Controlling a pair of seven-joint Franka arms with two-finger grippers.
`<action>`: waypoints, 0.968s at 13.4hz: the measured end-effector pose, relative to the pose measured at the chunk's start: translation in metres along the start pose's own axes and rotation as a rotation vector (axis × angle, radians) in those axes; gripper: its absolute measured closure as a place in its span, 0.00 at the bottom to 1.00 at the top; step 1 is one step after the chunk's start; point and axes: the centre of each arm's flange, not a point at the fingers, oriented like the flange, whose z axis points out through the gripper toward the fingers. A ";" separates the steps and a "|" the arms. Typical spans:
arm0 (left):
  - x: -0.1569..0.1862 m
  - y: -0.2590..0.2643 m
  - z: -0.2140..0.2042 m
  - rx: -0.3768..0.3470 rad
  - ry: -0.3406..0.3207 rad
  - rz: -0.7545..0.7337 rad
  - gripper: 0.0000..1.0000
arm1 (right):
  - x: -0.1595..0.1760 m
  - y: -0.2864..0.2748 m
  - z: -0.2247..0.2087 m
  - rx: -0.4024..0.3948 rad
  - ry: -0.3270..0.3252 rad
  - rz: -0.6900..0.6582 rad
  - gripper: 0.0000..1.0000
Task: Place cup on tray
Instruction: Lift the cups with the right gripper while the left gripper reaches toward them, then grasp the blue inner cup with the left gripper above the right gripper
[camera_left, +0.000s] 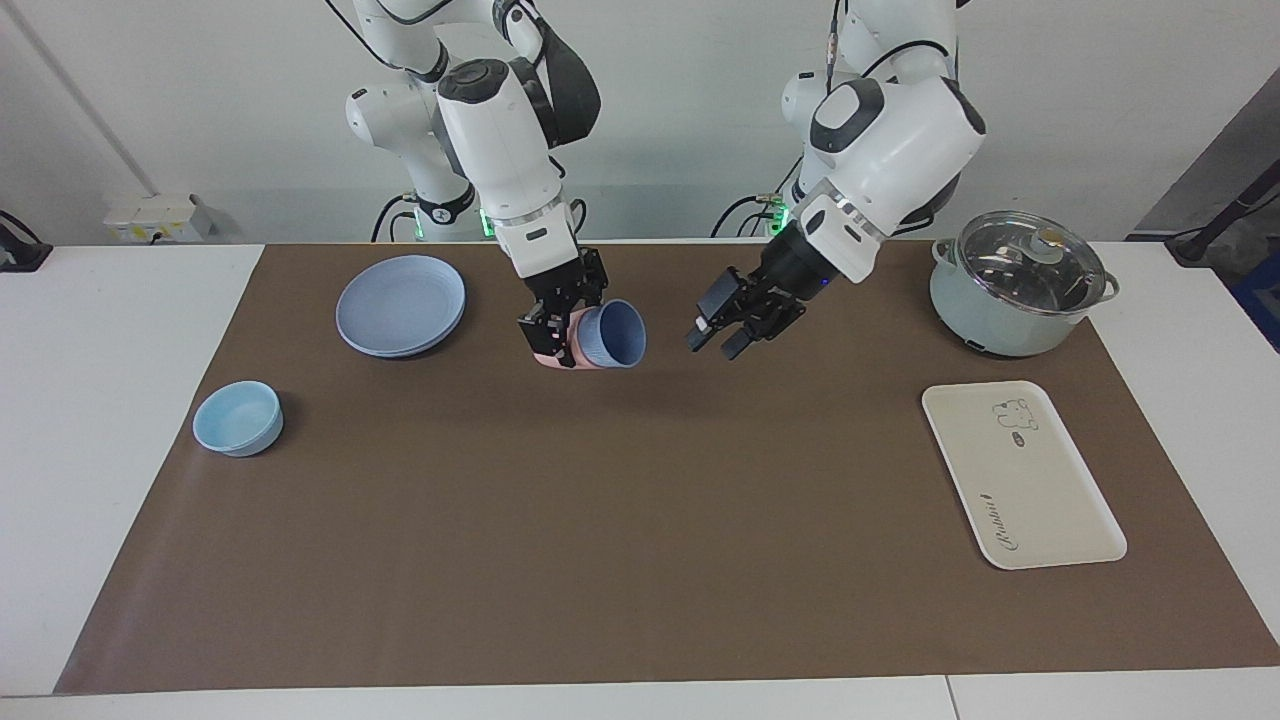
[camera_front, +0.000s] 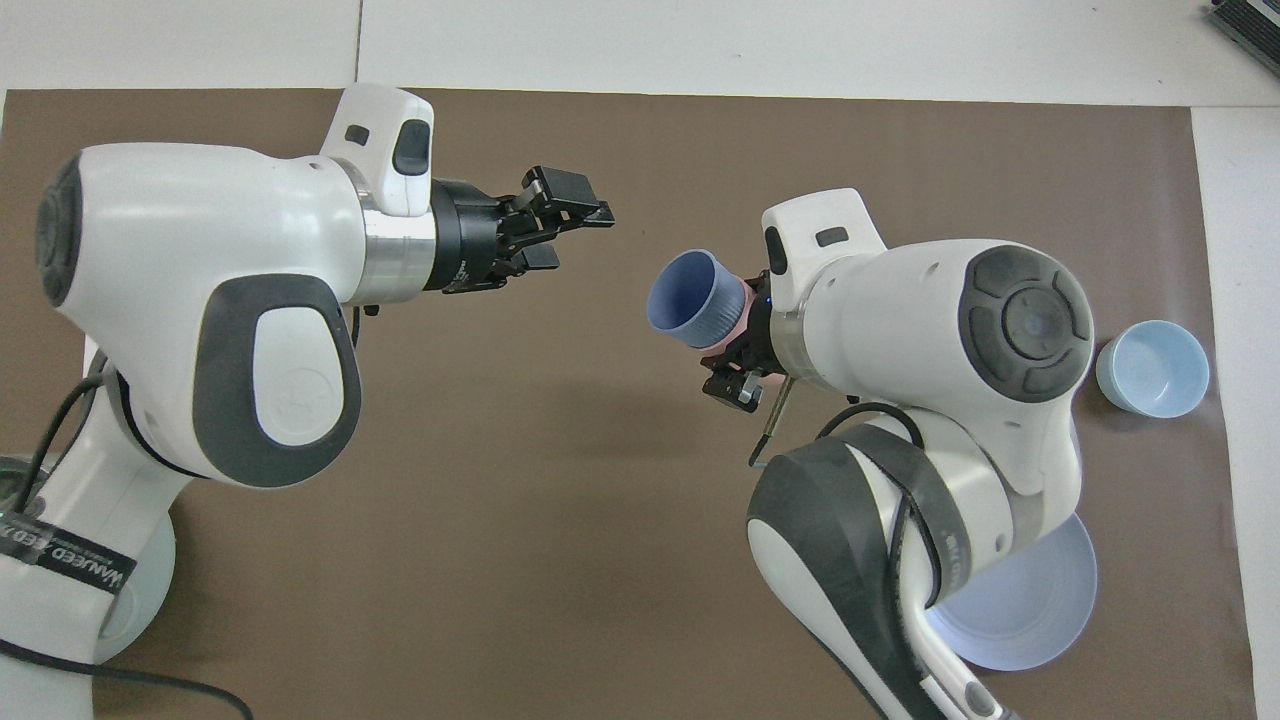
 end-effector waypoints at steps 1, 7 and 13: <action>-0.003 -0.001 0.008 0.001 0.002 0.000 0.28 | 0.002 -0.003 0.000 -0.004 -0.005 -0.014 0.17; -0.043 -0.013 0.061 0.038 -0.020 0.021 0.30 | 0.011 -0.003 -0.013 -0.027 0.005 -0.027 0.17; -0.056 -0.009 0.060 0.076 -0.128 0.066 0.37 | 0.014 -0.005 -0.017 -0.028 0.010 -0.033 0.17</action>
